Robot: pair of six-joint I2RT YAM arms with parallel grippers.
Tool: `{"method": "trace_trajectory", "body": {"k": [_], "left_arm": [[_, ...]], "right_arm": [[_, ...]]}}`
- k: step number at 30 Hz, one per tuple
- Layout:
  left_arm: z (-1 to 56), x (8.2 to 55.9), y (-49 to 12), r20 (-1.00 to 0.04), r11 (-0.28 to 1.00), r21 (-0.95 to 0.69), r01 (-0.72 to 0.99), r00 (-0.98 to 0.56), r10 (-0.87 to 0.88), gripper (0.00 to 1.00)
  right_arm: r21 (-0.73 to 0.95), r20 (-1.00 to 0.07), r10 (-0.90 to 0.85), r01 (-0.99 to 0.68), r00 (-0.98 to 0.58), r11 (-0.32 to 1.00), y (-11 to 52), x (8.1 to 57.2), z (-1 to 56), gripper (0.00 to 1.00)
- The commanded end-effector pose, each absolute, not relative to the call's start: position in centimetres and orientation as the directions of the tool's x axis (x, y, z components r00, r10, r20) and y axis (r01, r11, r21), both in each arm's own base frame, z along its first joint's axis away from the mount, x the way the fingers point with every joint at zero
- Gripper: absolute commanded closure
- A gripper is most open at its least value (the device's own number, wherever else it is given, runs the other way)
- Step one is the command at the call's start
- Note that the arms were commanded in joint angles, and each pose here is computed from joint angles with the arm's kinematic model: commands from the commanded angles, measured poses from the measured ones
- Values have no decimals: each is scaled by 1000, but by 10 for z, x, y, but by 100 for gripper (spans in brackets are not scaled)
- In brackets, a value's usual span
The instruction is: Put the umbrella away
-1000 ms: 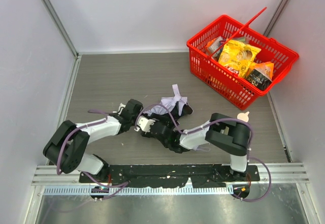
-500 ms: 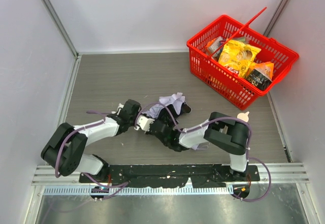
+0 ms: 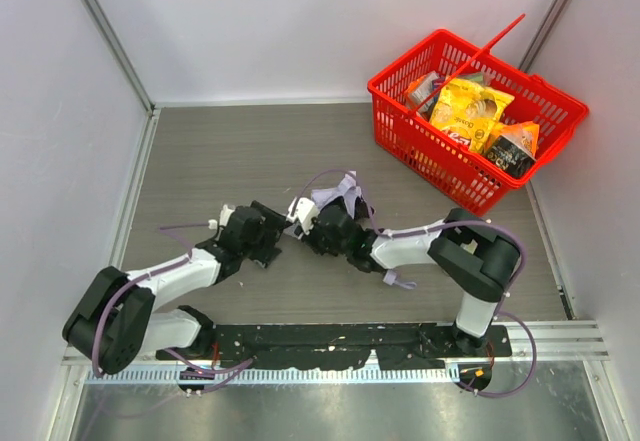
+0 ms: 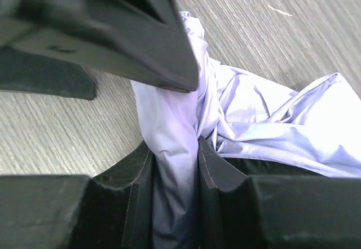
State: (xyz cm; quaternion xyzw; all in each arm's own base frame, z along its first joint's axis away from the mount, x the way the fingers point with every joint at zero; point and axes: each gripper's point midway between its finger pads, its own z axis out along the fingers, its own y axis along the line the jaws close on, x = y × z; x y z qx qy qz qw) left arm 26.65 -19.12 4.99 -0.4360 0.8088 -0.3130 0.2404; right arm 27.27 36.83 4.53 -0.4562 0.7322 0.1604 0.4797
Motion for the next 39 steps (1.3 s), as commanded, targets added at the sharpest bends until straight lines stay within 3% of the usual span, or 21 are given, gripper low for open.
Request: {"method": "trace_trajectory", "body": {"k": [1,9,21,25,30,31,33,36,39], "left_arm": [[27,259,-170,-220,510,-671,-539,-512,-831,1],[19,268,-180,-227,522,-678,-517,-528,-818,0],[-9,262,-178,-278,594,-588,-550,-552,-786,0],[-15,265,-173,-311,616,-566,-548,-550,-775,16],[-17,270,-173,-318,623,-577,-529,-557,-768,44],[-17,271,-174,-314,628,-577,-523,-567,-761,57],[-16,271,-175,-309,627,-578,-522,-571,-760,67],[-15,271,-178,-300,619,-592,-516,-571,-764,93],[-14,268,-178,-288,616,-595,-516,-579,-763,100]], "right_arm": [[84,-823,-465,-878,-328,471,363,242,28,99],[438,-754,-327,-807,-570,396,370,242,29,99],[728,-549,-290,-619,-784,295,381,249,18,99],[770,-510,-289,-580,-810,265,382,250,22,99],[785,-495,-319,-574,-808,235,378,242,25,99],[787,-493,-325,-573,-807,230,376,240,26,99],[790,-490,-328,-570,-808,223,377,238,28,99],[797,-487,-336,-568,-806,207,377,237,31,99],[771,-495,-353,-589,-794,242,374,240,30,95]]}}
